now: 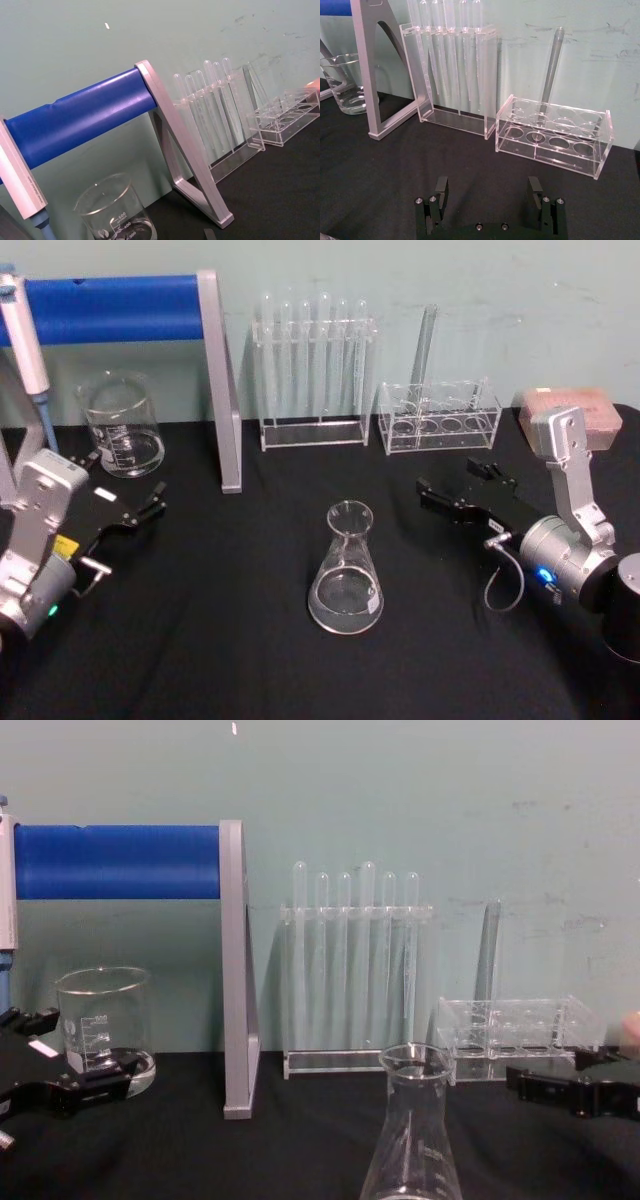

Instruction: Grasp the erlenmeyer flask with one hand, shake it three times, then place it back.

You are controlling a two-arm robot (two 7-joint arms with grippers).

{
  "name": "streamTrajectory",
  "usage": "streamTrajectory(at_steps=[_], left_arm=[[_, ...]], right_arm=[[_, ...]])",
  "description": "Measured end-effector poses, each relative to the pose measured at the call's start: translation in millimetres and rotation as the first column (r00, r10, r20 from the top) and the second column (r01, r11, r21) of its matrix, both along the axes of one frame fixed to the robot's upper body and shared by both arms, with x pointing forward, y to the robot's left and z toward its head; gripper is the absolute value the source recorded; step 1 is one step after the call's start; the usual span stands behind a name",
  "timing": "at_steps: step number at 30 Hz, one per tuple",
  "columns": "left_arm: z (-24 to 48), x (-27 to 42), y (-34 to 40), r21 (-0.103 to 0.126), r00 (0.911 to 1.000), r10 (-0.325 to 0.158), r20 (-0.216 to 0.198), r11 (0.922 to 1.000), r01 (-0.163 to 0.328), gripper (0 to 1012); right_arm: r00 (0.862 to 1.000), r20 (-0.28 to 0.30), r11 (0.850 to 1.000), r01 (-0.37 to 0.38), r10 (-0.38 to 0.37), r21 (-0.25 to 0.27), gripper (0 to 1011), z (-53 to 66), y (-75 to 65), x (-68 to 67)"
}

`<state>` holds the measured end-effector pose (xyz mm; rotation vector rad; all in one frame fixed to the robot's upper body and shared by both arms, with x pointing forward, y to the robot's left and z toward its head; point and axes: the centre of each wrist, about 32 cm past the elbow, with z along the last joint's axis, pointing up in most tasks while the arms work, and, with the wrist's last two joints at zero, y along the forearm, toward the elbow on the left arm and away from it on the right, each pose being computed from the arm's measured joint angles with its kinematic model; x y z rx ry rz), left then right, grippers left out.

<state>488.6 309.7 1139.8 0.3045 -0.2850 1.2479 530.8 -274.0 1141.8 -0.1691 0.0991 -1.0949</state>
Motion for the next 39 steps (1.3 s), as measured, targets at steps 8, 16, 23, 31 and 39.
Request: streamTrajectory(at_steps=[8, 16, 23, 31, 39], left_arm=[[0.0, 0.0, 0.0, 0.000, 1.0000, 0.000, 0.000, 1.0000, 0.000, 1001], [0.0, 0.0, 0.0, 0.000, 1.0000, 0.000, 0.000, 1.0000, 0.000, 1001], [0.0, 0.0, 0.0, 0.000, 1.0000, 0.000, 0.000, 1.0000, 0.000, 1001], [0.0, 0.0, 0.0, 0.000, 1.0000, 0.000, 0.000, 1.0000, 0.000, 1001], [0.0, 0.0, 0.0, 0.000, 1.0000, 0.000, 0.000, 1.0000, 0.000, 1001]], right_arm=[[1.000, 0.000, 1.000, 0.000, 0.000, 0.000, 1002, 0.0, 0.0, 0.0], [1.000, 0.000, 1.000, 0.000, 0.000, 0.000, 1003, 0.0, 0.0, 0.0], [1.000, 0.000, 1.000, 0.000, 0.000, 0.000, 1002, 0.0, 0.0, 0.0], [1.000, 0.000, 1.000, 0.000, 0.000, 0.000, 1002, 0.0, 0.0, 0.0], [1.000, 0.000, 1.000, 0.000, 0.000, 0.000, 1003, 0.0, 0.0, 0.0]])
